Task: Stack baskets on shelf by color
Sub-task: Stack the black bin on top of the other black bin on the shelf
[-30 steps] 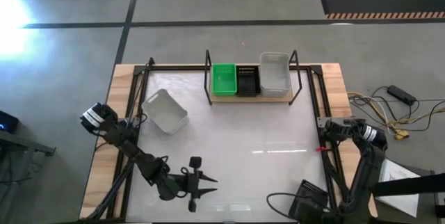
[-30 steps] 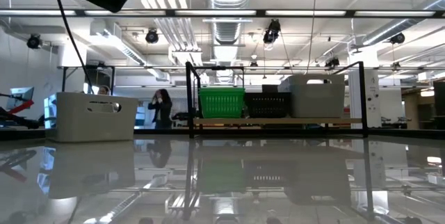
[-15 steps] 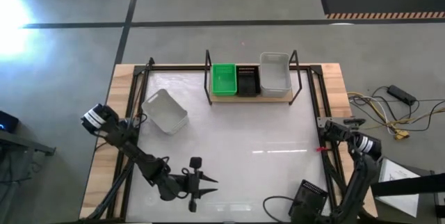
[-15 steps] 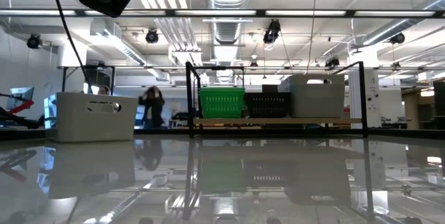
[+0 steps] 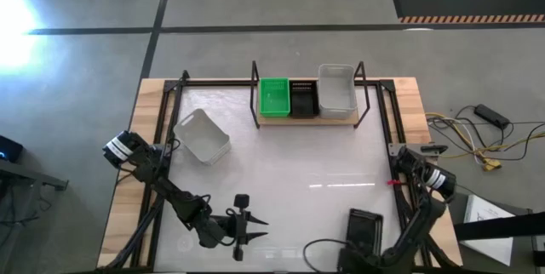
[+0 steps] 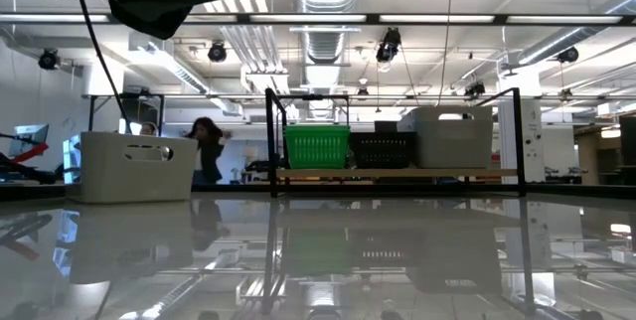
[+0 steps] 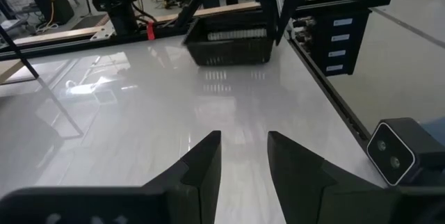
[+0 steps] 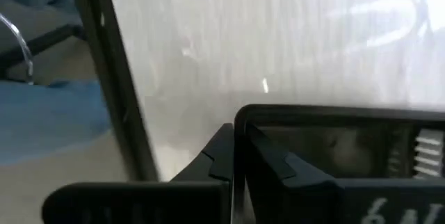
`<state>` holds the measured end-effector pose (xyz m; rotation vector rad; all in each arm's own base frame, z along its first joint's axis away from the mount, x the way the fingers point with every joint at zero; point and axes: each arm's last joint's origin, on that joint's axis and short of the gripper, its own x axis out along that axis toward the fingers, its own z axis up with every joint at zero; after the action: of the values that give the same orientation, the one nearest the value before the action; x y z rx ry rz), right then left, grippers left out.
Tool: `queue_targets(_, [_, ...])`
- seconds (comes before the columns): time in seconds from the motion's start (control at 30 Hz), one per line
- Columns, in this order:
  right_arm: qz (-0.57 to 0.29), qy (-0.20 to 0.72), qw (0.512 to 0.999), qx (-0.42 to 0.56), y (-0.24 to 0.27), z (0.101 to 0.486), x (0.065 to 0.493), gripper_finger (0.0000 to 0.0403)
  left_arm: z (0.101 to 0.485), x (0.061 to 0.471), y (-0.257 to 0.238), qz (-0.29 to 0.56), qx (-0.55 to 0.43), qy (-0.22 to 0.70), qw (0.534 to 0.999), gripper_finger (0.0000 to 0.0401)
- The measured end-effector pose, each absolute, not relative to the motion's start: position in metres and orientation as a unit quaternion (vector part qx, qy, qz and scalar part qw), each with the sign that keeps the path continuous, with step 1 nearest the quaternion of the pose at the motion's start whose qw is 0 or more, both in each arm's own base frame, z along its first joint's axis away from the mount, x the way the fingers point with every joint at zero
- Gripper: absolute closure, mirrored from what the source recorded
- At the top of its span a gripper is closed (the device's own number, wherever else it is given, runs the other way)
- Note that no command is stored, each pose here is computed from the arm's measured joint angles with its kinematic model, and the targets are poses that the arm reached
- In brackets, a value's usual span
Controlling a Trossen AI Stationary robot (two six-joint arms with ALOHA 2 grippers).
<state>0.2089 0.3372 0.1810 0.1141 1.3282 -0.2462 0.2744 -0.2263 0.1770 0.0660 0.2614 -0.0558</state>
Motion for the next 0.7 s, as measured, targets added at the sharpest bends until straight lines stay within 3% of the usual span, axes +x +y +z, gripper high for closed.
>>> queue_targets(0.2, [-0.061, 0.568, 0.819, -0.057, 0.317, 0.194, 0.252, 0.0390, 0.177, 0.274, -0.226, -0.028, 0.033, 0.130, 0.991, 0.0299])
queue_targets(0.4, [-0.029, 0.497, 0.840, -0.217, 0.286, 0.234, 0.304, 0.0390, 0.177, 0.274, -0.227, -0.029, 0.031, 0.130, 0.991, 0.0299])
queue_targets(0.57, [-0.019, 0.494, 0.815, -0.302, 0.224, 0.274, 0.349, 0.0390, 0.177, 0.272, -0.229, -0.032, 0.020, 0.131, 0.991, 0.0299])
queue_targets(0.7, [-0.018, 0.505, 0.805, -0.311, 0.151, 0.305, 0.375, 0.0390, 0.177, 0.270, -0.232, -0.037, 0.021, 0.131, 0.990, 0.0299])
